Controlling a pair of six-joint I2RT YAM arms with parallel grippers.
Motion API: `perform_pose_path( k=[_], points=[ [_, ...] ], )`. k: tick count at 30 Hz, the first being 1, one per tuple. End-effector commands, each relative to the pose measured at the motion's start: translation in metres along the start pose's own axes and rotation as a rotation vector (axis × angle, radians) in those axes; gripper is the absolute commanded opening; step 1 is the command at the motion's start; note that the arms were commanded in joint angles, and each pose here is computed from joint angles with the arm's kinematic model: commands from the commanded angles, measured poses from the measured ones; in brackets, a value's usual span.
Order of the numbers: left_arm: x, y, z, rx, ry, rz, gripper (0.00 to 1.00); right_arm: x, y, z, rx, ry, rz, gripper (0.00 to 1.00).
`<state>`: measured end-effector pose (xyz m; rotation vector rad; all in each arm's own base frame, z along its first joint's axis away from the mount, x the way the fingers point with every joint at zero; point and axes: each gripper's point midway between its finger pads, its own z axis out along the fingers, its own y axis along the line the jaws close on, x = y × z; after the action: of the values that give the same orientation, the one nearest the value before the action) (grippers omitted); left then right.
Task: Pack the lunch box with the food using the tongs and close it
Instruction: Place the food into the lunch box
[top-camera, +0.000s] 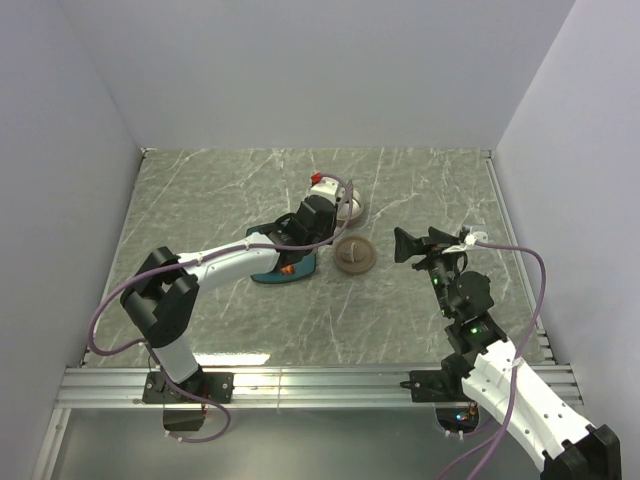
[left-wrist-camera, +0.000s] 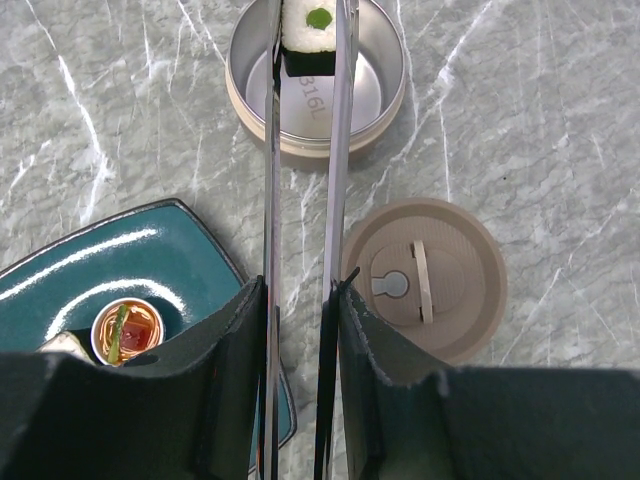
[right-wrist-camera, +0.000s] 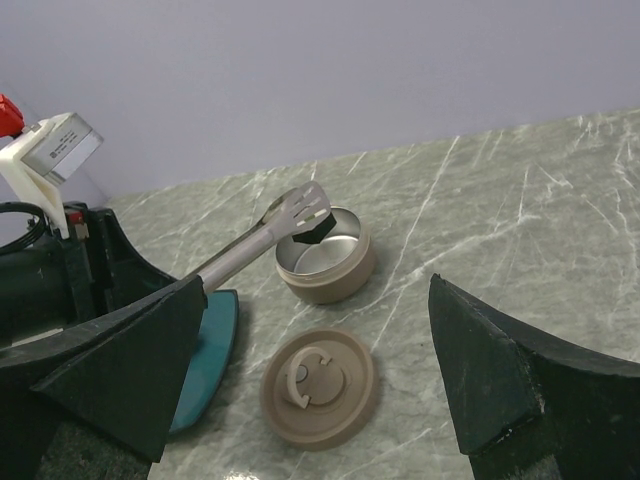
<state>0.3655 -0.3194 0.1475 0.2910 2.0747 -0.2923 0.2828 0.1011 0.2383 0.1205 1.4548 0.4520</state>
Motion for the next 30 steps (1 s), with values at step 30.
perform_pose_path(
  k=[30],
  points=[
    [-0.038, 0.03, -0.049, -0.062, -0.171, -0.132, 0.49, -0.005, -0.001, 0.006, 0.004, -0.029, -0.006, 1.0]
  ],
)
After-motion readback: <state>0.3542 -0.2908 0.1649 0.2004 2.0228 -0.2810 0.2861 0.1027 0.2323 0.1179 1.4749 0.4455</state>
